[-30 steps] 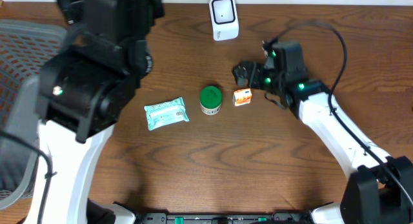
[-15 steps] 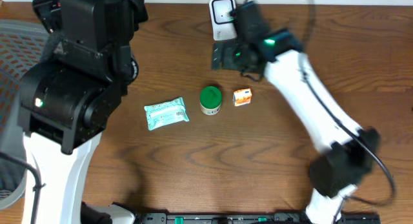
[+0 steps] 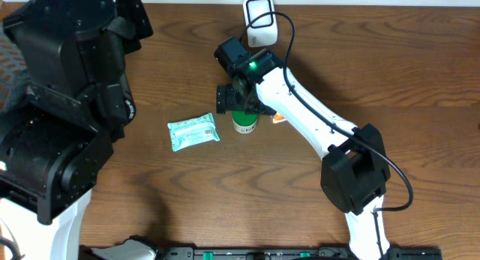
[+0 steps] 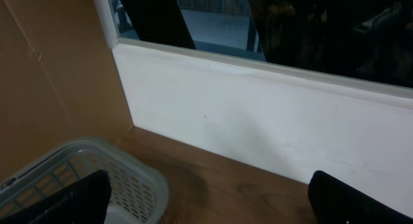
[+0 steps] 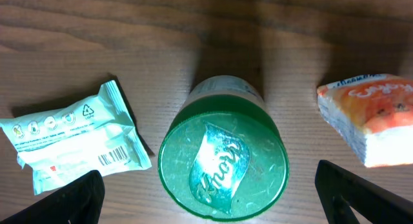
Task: Scan the item barcode
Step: 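Reach the right gripper down and grasp the green-lidded jar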
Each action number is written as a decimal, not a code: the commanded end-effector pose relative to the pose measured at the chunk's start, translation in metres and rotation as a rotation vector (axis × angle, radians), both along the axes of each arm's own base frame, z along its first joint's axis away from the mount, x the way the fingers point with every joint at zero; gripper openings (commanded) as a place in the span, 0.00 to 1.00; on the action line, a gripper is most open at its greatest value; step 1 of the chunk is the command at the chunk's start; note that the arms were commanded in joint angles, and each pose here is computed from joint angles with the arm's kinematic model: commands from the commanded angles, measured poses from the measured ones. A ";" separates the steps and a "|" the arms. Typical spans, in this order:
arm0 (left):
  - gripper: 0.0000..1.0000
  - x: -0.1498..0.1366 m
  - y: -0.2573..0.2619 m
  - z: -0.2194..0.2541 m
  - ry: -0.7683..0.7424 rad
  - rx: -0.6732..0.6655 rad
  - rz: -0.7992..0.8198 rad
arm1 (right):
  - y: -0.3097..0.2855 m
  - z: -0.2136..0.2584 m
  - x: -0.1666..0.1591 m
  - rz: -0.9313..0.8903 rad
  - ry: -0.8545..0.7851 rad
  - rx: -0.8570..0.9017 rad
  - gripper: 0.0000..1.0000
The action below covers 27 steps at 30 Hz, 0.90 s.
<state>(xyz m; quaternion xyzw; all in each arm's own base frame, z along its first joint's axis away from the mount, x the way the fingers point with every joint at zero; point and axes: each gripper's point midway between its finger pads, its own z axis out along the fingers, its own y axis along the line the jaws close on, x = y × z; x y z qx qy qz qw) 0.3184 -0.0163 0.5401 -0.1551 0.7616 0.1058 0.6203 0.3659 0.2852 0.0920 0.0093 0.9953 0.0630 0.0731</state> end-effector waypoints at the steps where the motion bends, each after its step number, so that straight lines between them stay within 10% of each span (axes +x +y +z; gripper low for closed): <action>1: 0.98 -0.008 0.008 0.005 -0.013 0.006 0.019 | 0.005 -0.008 0.002 -0.017 0.009 -0.008 0.99; 13: 0.98 -0.011 0.008 0.007 -0.017 -0.002 0.012 | 0.003 -0.067 -0.001 -0.018 0.103 -0.076 0.98; 27: 0.98 -0.011 0.008 0.006 -0.015 -0.005 0.010 | 0.006 -0.069 0.006 -0.022 0.083 -0.058 0.56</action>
